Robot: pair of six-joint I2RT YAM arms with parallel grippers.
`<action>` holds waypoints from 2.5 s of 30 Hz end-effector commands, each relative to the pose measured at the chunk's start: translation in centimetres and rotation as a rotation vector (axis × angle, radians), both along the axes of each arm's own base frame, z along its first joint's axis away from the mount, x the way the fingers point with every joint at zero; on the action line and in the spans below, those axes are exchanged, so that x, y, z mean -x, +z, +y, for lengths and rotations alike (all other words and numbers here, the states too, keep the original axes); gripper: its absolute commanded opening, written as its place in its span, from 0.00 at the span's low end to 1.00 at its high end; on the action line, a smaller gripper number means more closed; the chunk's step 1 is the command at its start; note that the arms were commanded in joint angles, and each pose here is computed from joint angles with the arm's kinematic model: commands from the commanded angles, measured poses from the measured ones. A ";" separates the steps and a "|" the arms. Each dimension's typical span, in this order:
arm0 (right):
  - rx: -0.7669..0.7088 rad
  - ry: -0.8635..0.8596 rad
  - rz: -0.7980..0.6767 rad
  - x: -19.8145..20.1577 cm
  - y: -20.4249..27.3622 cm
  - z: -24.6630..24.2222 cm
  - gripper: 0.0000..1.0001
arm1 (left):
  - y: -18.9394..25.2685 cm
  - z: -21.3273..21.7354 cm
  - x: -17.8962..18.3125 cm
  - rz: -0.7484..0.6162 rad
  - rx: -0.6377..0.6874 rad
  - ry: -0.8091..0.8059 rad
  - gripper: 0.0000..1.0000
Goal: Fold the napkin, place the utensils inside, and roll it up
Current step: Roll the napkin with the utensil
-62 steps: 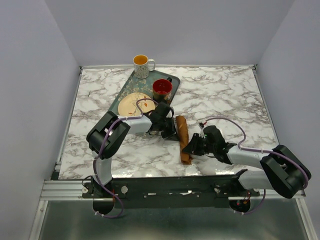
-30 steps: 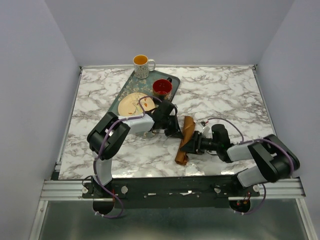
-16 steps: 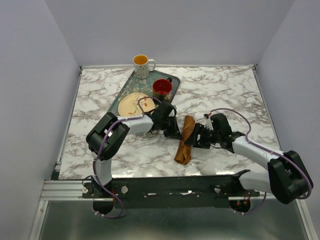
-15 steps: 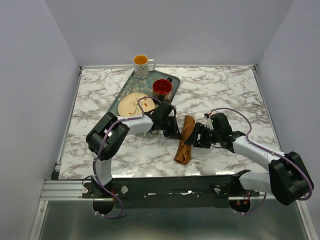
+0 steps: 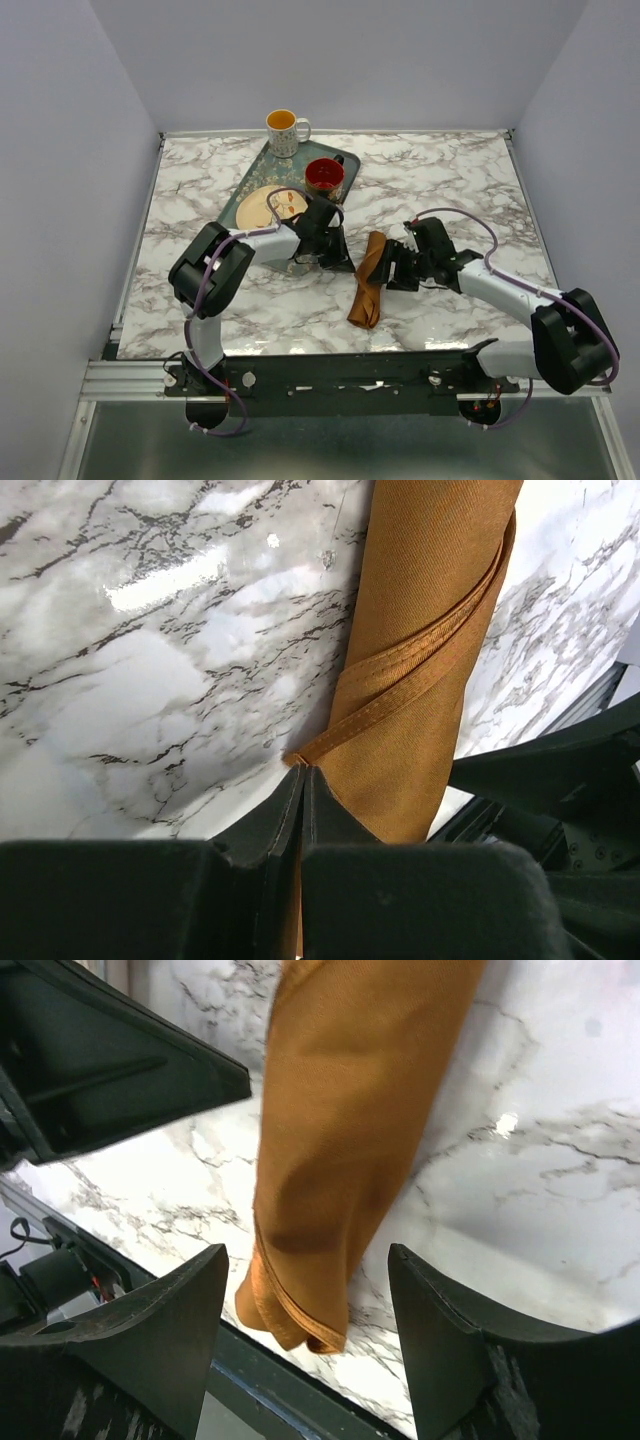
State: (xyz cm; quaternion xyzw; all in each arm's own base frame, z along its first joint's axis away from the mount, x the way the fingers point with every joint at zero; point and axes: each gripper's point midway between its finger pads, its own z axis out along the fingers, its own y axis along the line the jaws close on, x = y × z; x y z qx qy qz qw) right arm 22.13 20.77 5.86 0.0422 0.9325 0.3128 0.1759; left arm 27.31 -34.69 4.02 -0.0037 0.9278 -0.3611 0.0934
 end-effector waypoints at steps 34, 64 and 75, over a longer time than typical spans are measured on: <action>0.110 -0.016 0.063 3.2 -0.6 2.6 0.65 | 1.5 1.7 6.0 -0.052 -0.011 -0.133 0.10; 0.046 0.047 0.051 2.2 1.4 6.0 0.63 | 0.2 -0.9 8.2 0.030 0.020 -0.199 0.08; 0.121 0.006 0.009 2.3 2.8 3.8 0.67 | 1.4 0.5 7.0 -0.036 -0.011 -0.159 0.08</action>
